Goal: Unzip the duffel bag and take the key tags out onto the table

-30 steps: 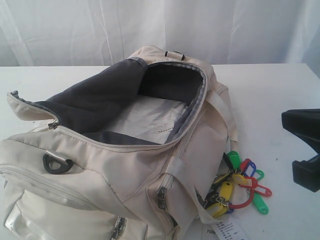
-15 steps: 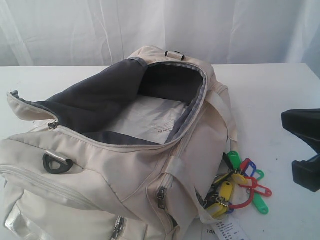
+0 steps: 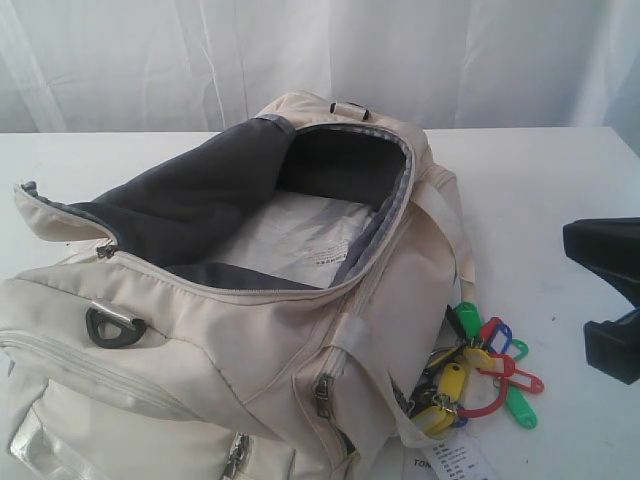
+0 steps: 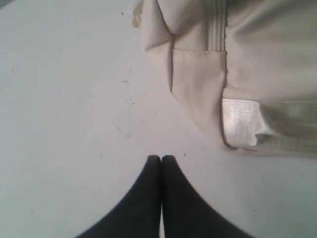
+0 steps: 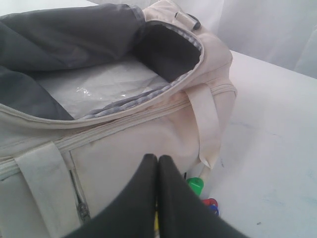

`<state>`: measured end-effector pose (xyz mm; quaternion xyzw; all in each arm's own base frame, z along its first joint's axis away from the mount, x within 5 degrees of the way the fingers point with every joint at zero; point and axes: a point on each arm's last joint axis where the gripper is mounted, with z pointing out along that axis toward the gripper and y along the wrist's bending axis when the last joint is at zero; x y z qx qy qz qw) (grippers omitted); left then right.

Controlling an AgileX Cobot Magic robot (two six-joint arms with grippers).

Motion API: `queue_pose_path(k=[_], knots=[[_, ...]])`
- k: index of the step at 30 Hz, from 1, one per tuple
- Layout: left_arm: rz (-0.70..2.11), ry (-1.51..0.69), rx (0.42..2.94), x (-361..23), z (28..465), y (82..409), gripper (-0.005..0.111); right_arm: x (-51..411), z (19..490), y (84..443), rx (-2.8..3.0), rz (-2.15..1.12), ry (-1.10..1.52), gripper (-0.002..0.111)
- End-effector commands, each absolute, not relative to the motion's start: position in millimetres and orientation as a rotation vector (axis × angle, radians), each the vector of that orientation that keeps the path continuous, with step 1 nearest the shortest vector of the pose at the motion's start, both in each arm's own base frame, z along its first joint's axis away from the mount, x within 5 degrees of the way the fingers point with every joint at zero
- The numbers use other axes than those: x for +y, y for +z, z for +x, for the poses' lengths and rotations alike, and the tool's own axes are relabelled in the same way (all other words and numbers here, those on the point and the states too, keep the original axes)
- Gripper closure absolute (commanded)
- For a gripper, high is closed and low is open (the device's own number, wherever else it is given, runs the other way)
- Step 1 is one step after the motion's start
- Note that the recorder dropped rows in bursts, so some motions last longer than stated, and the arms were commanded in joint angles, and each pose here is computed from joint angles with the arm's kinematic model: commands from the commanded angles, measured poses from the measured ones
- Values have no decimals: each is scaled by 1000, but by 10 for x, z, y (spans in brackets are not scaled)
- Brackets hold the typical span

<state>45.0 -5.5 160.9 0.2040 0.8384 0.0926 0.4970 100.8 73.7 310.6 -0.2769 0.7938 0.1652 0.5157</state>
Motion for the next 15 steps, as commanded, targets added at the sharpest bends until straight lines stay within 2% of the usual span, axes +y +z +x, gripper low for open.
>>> queue_pose_path(k=[1, 6, 15], knots=[[459, 256, 1958, -38, 492, 1605, 107, 723, 1005, 3101, 1891, -666, 384, 108], [424, 304, 1834, -19, 535, 1716, 107, 723, 1005, 3101, 1891, -666, 384, 108], [436, 338, 1809, -7, 541, 1737, 107, 724, 1005, 3103, 1889, -665, 385, 108]])
